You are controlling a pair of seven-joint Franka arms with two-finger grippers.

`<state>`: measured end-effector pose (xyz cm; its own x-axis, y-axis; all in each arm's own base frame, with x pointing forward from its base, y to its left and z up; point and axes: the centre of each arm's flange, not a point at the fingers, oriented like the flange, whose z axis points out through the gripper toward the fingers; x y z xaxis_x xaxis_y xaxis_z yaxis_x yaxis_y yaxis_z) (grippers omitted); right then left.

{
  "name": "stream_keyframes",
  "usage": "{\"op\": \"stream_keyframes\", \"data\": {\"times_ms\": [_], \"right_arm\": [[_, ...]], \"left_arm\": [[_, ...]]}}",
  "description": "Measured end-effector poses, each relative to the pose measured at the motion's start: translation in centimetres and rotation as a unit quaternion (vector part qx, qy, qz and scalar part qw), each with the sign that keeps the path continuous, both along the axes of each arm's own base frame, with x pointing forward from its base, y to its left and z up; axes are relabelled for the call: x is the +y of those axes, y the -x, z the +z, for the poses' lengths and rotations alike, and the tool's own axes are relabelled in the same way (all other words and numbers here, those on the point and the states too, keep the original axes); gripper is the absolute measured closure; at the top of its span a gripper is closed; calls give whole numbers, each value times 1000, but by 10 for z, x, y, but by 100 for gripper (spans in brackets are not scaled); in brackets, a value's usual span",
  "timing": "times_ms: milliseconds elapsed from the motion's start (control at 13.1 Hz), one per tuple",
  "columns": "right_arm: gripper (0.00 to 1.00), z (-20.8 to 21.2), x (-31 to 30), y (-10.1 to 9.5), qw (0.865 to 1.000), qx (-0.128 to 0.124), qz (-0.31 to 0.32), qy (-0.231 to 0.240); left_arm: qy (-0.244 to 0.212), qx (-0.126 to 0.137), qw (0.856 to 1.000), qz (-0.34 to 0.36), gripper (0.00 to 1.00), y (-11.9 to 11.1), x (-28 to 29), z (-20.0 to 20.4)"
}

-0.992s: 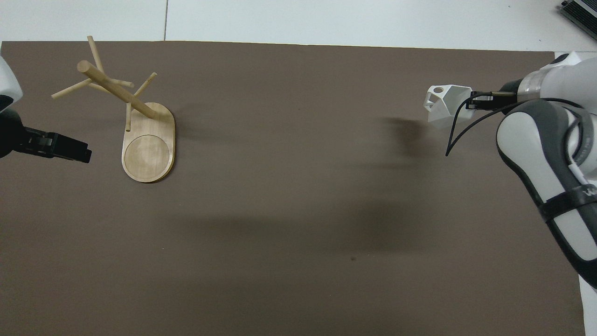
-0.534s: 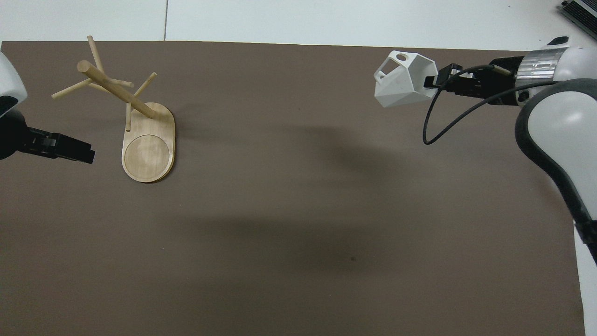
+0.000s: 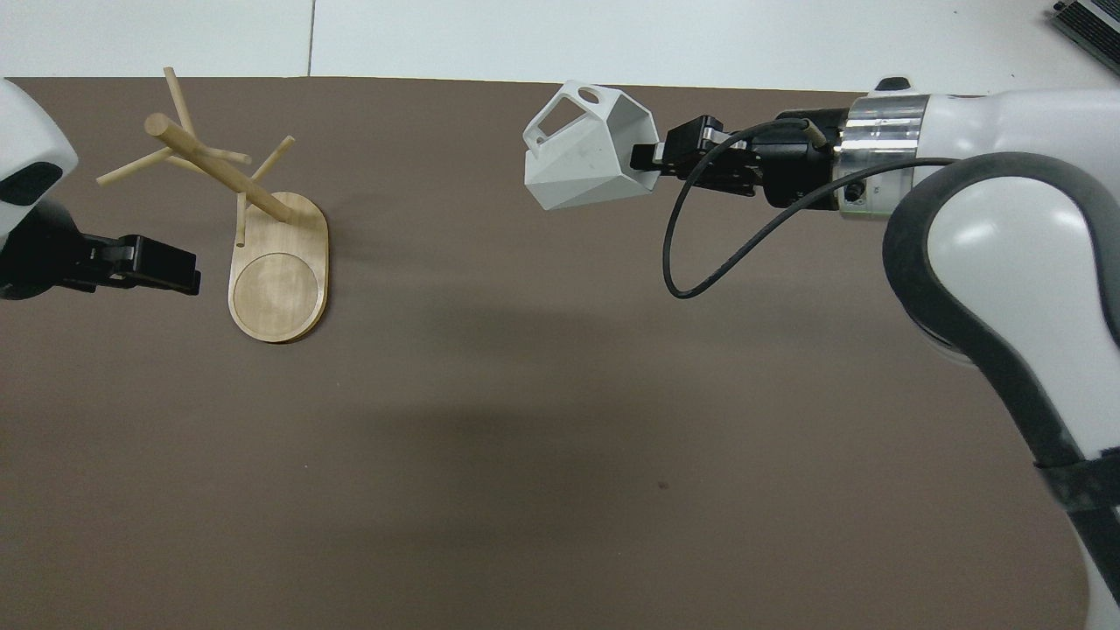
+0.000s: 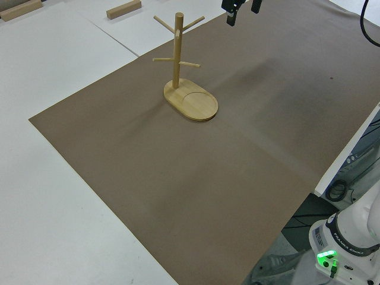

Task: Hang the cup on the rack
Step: 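Lift the cup with the right gripper while the left gripper reaches forward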

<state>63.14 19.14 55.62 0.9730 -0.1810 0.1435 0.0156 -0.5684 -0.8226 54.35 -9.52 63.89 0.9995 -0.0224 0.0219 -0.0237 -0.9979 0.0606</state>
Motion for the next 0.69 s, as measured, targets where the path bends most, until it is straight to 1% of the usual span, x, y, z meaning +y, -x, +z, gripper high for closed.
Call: {"op": "stream_keyframes", "data": {"times_ms": [153, 229, 381, 458, 686], "right_arm": [[89, 3, 13, 4, 1000, 0, 9, -20], [89, 5, 20, 6, 999, 1, 12, -32], [89, 14, 31, 9, 998, -1, 15, -54], [89, 17, 33, 9, 998, -3, 16, -57], [89, 17, 42, 12, 998, -2, 24, -58]], "left_arm": [[23, -3, 997, 70, 0, -1, -14, 2], [37, -1, 994, 107, 0, -1, -19, 3], [69, 12, 981, 181, 0, -4, -27, 3], [84, 20, 971, 223, 0, -7, -31, 3], [128, 60, 927, 347, 0, -20, -50, 6]]}}
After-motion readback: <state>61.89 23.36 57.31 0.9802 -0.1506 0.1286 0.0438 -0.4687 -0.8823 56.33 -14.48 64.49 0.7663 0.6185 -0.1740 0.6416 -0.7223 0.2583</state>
